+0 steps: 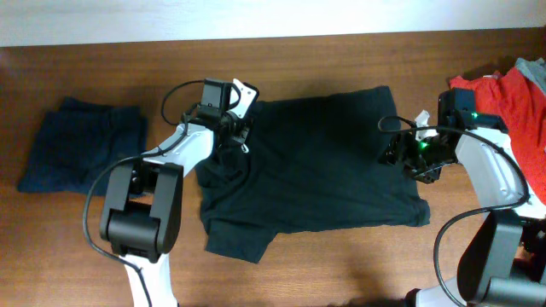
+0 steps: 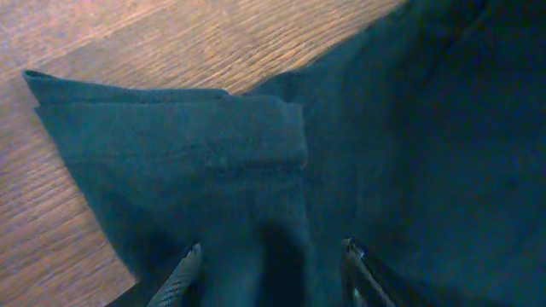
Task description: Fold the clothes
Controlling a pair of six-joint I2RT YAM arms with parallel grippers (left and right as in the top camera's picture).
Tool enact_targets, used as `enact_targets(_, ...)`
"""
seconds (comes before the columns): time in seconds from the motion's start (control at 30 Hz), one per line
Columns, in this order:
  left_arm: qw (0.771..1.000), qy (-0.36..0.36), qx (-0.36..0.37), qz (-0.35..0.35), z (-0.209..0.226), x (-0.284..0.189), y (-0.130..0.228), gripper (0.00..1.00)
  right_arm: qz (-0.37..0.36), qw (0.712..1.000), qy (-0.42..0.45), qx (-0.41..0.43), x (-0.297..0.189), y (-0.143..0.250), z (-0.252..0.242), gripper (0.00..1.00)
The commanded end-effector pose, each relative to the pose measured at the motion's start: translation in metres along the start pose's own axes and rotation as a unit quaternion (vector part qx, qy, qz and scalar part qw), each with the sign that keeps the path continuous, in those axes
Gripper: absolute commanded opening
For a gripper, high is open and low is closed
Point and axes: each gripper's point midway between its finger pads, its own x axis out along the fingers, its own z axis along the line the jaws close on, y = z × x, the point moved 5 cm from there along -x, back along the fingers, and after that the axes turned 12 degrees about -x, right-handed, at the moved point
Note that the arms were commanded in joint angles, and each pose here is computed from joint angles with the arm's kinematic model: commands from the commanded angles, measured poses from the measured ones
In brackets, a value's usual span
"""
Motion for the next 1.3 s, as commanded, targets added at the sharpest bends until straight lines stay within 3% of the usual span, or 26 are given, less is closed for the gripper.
enact_targets(0.0, 1.0, -0.005, 0.006, 0.003, 0.004, 0.008, 0.004, 0.47, -0.007, 0.999, -0.011, -0.031, 0.006, -0.007, 0.016, 0.68)
enact_targets(0.23, 0.999, -0.045, 0.005, 0.011, 0.014, 0.008, 0.008, 0.21, 0.002, 0.997, 0.052, -0.054, 0.041, -0.012, 0.037, 0.68)
enact_targets(0.33, 0.996, -0.09, 0.004, 0.018, 0.026, 0.007, 0.01, 0.01, 0.024, 0.996, 0.073, -0.046, 0.065, -0.009, 0.041, 0.67)
enact_targets(0.37, 0.995, -0.101, 0.004, 0.018, 0.029, 0.006, 0.01, 0.0, 0.03, 0.996, 0.077, -0.042, 0.071, -0.008, 0.039, 0.67)
enact_targets(0.53, 0.997, -0.072, 0.002, 0.022, 0.022, 0.002, -0.002, 0.0, 0.052, 0.995, 0.082, -0.036, 0.096, -0.008, 0.03, 0.66)
enact_targets(0.63, 0.998, -0.051, 0.002, 0.028, 0.014, -0.005, -0.015, 0.16, 0.055, 0.995, 0.082, -0.034, 0.104, -0.009, 0.028, 0.61)
enact_targets(0.9, 0.999, -0.013, 0.005, 0.039, -0.005, -0.026, -0.049, 0.35, 0.074, 0.993, 0.086, -0.028, 0.117, -0.005, 0.022, 0.62)
enact_targets(1.13, 0.996, 0.019, 0.044, 0.08, -0.03, -0.007, -0.026, 0.41, 0.073, 0.993, 0.086, -0.029, 0.118, -0.006, 0.022, 0.62)
enact_targets(1.27, 0.994, -0.016, 0.064, 0.089, -0.034, 0.015, -0.015, 0.41, 0.071, 0.993, 0.085, -0.029, 0.119, -0.006, 0.022, 0.62)
